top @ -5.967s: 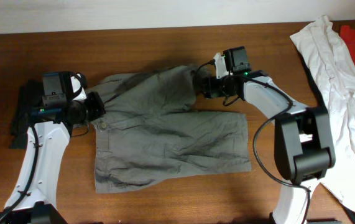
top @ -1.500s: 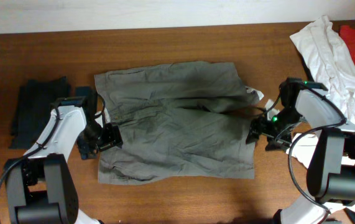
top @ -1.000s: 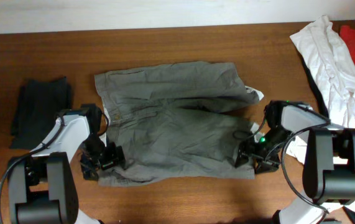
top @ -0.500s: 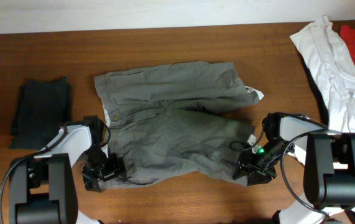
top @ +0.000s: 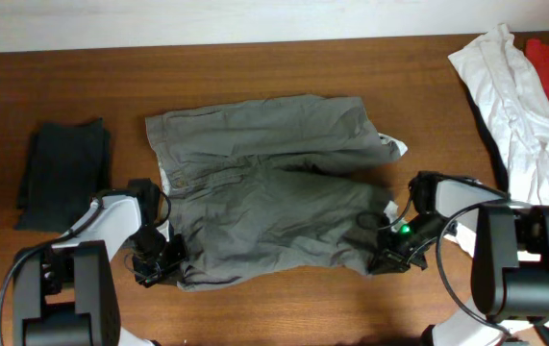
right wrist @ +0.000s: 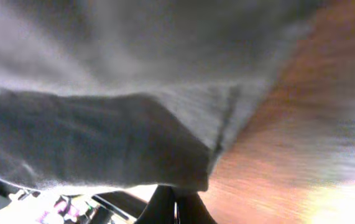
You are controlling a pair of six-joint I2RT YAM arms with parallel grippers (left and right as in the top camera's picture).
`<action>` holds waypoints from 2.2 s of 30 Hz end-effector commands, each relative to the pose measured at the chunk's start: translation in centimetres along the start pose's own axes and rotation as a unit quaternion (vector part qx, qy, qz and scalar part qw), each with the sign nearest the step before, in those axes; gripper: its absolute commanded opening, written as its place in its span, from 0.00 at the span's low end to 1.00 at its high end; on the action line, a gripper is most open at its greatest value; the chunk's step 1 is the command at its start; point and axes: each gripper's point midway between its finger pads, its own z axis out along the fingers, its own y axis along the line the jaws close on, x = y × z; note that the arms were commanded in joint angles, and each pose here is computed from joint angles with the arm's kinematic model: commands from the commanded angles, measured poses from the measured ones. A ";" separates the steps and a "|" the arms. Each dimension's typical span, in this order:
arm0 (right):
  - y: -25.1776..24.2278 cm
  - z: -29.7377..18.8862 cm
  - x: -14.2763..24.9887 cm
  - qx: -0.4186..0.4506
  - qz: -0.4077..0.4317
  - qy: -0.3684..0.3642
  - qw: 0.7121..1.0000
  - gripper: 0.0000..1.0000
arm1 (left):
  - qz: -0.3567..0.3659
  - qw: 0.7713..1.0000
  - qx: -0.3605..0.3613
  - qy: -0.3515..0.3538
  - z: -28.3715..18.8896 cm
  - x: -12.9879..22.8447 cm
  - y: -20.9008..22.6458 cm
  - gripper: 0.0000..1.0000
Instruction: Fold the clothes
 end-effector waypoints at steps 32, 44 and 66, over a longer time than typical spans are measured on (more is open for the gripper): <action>6.2 -28.7 8.2 0.079 -0.079 -0.593 0.797 0.04 | -0.024 0.869 0.075 -0.488 -23.2 4.7 1.6 0.01; 10.0 -30.2 -7.2 0.001 -0.185 -0.563 0.805 0.04 | -0.044 0.890 0.035 -0.452 -21.7 -5.8 0.7 0.01; 7.7 -22.2 -22.8 0.119 -0.139 -0.546 0.818 0.48 | -0.054 0.913 -0.011 -0.405 -13.3 -18.5 0.5 0.66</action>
